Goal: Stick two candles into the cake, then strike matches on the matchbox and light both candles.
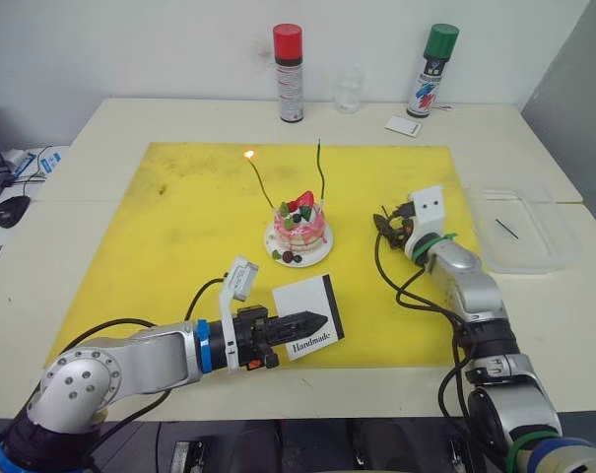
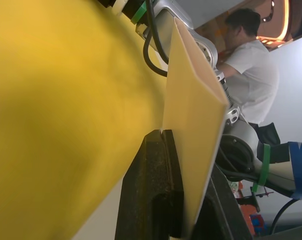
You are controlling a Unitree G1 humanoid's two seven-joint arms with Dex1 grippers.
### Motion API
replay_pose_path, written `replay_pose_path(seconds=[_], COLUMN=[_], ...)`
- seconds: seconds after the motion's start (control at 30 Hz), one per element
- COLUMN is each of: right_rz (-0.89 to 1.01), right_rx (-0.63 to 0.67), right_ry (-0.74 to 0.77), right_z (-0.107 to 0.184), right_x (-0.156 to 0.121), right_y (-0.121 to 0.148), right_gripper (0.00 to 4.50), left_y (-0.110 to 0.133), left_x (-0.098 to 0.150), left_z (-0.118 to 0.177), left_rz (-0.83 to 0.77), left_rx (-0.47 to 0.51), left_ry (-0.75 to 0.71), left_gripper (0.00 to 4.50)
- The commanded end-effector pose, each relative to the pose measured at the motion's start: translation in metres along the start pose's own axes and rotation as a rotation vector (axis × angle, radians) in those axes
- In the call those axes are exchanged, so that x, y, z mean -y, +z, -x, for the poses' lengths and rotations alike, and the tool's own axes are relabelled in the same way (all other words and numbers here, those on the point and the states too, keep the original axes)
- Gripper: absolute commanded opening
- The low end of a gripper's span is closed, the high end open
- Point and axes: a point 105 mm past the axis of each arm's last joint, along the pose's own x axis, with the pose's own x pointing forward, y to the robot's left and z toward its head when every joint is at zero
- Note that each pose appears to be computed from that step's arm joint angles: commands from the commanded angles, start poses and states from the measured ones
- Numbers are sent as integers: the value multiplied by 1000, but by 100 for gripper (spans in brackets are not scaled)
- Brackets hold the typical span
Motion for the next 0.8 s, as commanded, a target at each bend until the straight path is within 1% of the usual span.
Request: replay_pose_path(seconds=[0.03,0.2,0.4,0.5,0.53,0.73,0.77,0.8], right_rz=[29,19,11,4,7,-1,-3,-3], right_rx=[52,58,17,-6,-15,-23,-23,-22], right_ry=[-20,-37,-72,-84,-85,-104,-106,-106], right_z=[-7,-16,-18,-17,-17,-17,-17,-17], right_x=[1,1,7,8,8,9,9,8], right_y=[15,17,7,1,-1,-3,-3,-3], right_gripper=[331,331,331,271,242,24,4,4], left_y=[4,5,5,4,4,5,6,6], left_x=[11,11,12,12,12,11,12,13], left_z=[3,4,3,3,3,1,1,1], left_rz=[-28,-28,-29,-28,-28,-33,-34,-35], left_rx=[21,28,31,32,33,39,40,41], left_ry=[-20,-14,-14,-15,-15,-12,-13,-14], left_gripper=[0,0,0,0,0,0,0,0])
